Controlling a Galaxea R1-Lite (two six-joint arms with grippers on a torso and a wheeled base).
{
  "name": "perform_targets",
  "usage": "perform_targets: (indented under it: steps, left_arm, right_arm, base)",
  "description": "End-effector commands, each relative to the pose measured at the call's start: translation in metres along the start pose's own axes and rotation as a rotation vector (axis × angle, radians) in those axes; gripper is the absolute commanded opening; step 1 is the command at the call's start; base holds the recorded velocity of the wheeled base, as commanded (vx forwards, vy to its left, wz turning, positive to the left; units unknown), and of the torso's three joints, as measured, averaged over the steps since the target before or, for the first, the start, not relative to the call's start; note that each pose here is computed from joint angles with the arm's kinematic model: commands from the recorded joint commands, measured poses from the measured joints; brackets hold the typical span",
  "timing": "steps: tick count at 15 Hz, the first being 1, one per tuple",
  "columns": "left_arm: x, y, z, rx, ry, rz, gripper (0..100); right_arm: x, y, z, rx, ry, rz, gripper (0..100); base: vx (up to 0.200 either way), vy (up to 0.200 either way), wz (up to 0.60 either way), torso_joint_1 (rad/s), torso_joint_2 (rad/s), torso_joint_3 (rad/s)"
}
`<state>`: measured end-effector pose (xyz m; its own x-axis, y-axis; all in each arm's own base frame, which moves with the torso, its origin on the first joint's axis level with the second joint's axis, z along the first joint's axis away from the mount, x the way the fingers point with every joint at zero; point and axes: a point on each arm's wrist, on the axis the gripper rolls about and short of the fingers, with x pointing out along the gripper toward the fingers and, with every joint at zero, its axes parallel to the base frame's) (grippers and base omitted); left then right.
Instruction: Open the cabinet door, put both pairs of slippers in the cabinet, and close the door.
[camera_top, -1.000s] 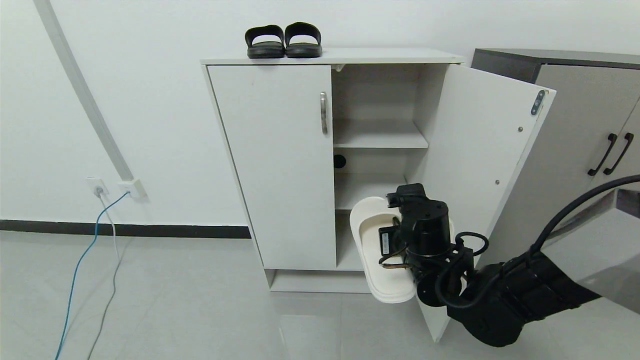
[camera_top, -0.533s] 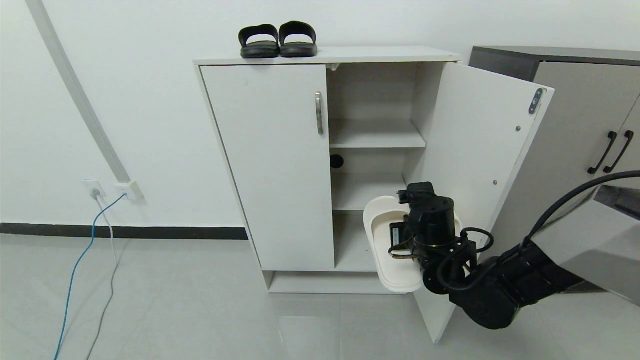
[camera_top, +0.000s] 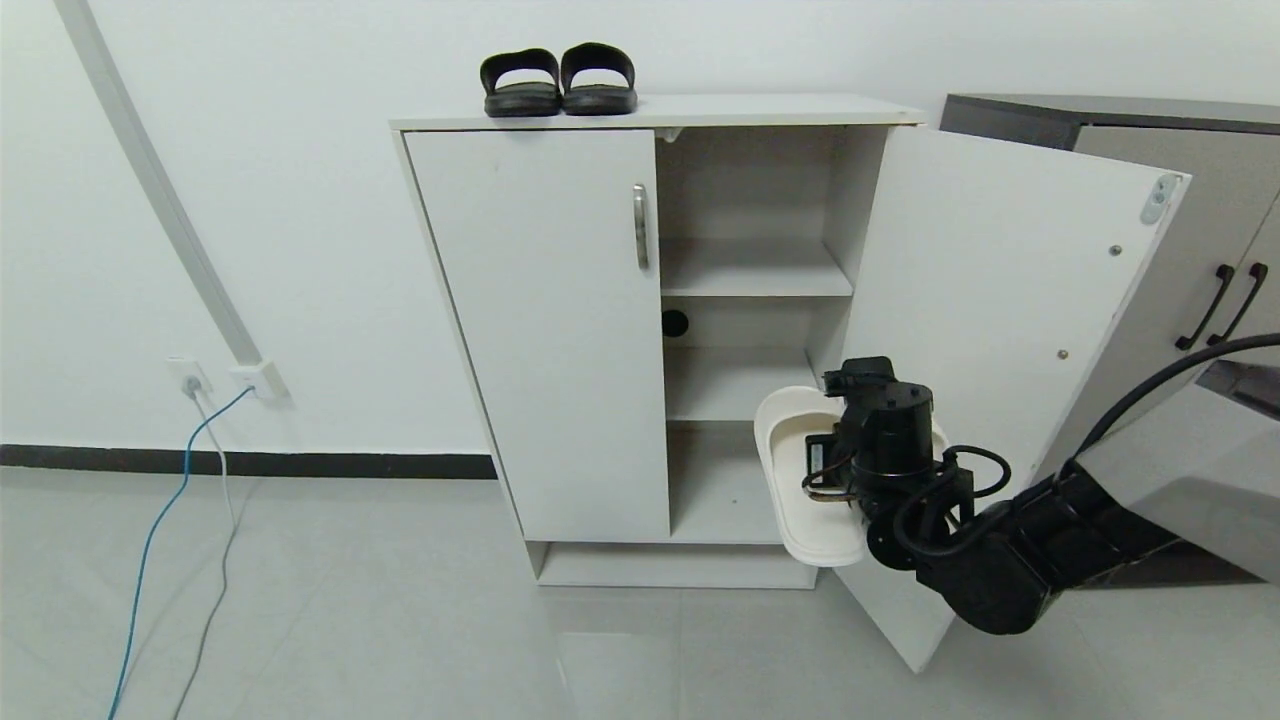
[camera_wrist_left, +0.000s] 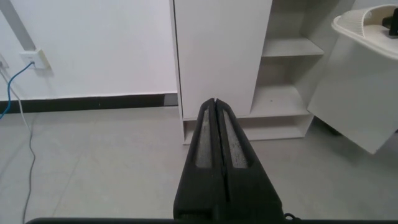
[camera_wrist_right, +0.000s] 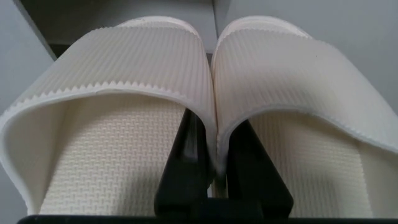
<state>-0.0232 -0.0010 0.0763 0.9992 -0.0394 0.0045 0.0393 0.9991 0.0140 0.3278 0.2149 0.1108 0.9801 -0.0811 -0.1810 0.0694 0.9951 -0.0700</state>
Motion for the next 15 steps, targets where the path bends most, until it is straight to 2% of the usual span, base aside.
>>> perform_targets:
  steps: [1, 4, 7, 10, 15]
  left_arm:
    - [0.0, 0.0, 0.0, 0.0, 0.001, 0.001, 0]
    - [0.0, 0.0, 0.0, 0.0, 0.001, 0.001, 0]
    - [0.0, 0.0, 0.0, 0.0, 0.001, -0.001, 0]
    - [0.0, 0.0, 0.0, -0.002, 0.001, 0.006, 0]
    - [0.0, 0.0, 0.0, -0.002, 0.001, 0.006, 0]
  right_arm:
    - [0.0, -0.001, 0.002, 0.003, -0.003, 0.0, 0]
    - [-0.008, 0.009, 0.001, 0.002, -0.007, 0.043, 0]
    - [-0.021, 0.036, -0.002, -0.006, -0.012, 0.138, 0]
    - [-0.017, 0.063, -0.01, 0.012, -0.021, 0.175, 0]
    - [0.004, 0.073, -0.039, 0.03, 0.023, 0.15, 0]
  base:
    - [0.0, 0.0, 0.0, 0.0, 0.0, 0.0]
    - [0.0, 0.0, 0.0, 0.0, 0.0, 0.0]
    - [0.0, 0.0, 0.0, 0.0, 0.0, 0.0]
    - [0.0, 0.0, 0.0, 0.0, 0.0, 0.0]
    - [0.0, 0.0, 0.0, 0.0, 0.0, 0.0]
